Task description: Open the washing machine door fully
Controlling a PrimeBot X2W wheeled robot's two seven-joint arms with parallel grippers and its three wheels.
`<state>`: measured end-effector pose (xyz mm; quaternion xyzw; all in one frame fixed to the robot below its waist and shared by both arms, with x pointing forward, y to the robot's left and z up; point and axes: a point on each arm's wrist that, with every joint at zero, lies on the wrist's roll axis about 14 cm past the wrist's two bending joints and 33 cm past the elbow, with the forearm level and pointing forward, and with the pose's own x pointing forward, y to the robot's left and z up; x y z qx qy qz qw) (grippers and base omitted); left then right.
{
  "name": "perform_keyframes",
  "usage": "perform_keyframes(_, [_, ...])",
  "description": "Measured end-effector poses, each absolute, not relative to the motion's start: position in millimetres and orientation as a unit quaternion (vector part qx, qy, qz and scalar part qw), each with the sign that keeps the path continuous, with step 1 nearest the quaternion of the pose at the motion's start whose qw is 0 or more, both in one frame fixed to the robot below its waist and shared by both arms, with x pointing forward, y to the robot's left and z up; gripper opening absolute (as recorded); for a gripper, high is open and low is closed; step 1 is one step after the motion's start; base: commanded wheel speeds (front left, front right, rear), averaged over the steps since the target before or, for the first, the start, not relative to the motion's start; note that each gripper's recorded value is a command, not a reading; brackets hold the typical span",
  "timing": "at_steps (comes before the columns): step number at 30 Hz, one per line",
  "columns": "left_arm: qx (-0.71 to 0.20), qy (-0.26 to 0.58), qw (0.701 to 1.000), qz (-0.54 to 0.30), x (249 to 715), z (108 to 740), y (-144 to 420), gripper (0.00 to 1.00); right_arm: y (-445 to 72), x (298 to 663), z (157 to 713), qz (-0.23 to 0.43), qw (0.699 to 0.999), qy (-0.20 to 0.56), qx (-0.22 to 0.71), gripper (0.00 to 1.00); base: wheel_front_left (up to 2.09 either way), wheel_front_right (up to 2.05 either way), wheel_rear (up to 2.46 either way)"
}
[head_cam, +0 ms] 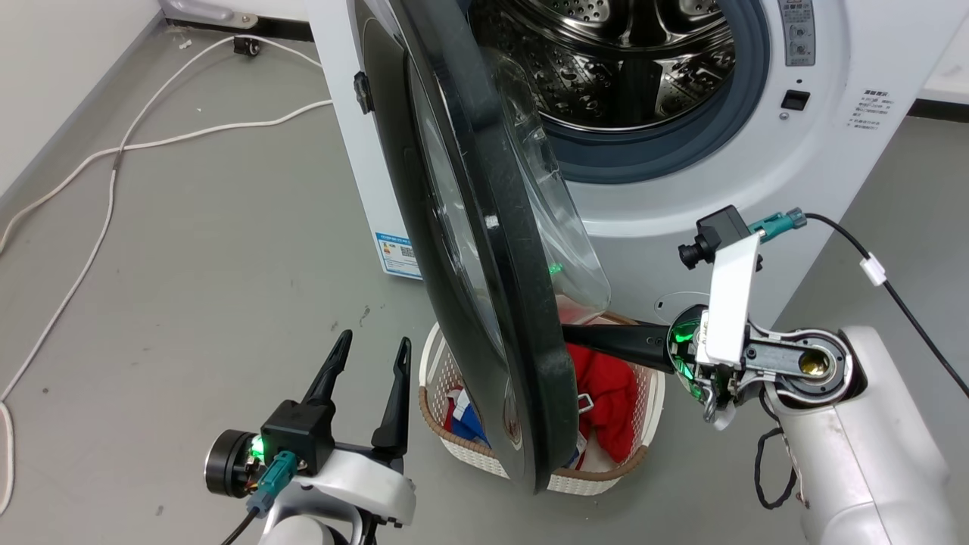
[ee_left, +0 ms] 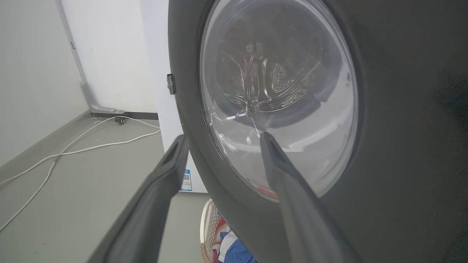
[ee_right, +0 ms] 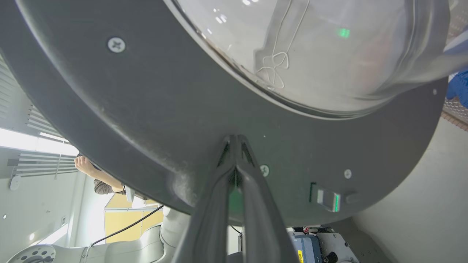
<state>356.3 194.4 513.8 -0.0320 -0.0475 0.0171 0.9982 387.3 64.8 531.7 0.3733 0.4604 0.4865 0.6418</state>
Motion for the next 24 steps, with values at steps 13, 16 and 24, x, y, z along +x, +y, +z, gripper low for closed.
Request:
perform_keyframes(13, [-0.034,-0.045,0.998,-0.017,348,511,176,1.0,4,411,543,0.365,0.738,0.306,0.478,0.0,0.0,0.0,0.0])
perform_keyframes(16, [-0.034,-0.043,0.998,-0.032,349,510,168,1.0,-27,410,536,0.314,0.764,0.267,0.497,0.0,0.0,0.0,0.0])
perform_keyframes(24, [-0.035,-0.042,0.997,-0.051,352,509,158,1.0,-108,393,519,0.183,0.812,0.171,0.528,0.0,0.0,0.0,0.0])
